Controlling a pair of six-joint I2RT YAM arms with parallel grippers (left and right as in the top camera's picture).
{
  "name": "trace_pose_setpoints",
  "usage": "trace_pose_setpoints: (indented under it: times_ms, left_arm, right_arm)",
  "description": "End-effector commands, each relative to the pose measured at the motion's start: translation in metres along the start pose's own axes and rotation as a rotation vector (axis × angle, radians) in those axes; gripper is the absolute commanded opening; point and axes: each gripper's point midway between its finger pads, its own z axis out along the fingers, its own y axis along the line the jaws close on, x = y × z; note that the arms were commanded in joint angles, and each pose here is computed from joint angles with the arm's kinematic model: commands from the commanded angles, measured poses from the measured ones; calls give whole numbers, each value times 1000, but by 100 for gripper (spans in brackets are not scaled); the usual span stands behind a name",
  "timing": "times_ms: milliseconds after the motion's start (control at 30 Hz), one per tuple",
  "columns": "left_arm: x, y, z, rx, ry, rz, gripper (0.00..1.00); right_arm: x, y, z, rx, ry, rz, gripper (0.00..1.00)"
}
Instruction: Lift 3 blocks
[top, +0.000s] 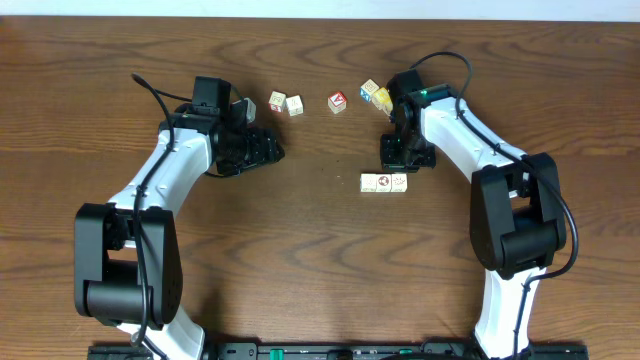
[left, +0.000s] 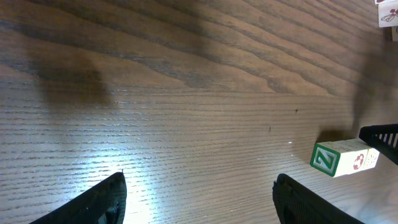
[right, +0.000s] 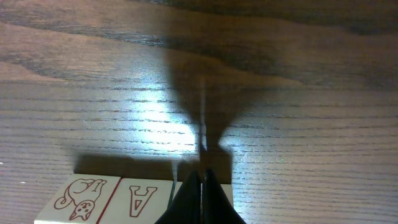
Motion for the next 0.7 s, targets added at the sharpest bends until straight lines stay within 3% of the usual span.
trace_pose_setpoints:
  times_ms: [0,333,667]
  left_arm:
    - [-6,-2,-4,-1,-16,15,76]
    - [-6,-2,-4,-1,-15,15,76]
    - [-6,-2,-4,-1,-17,16,76]
  right_arm:
    - [-4,3,-3,-10,-13,12,3]
    - [-41,-33,-38,-22,-87,116,6]
    - [1,-86,-40,26,108,226,1]
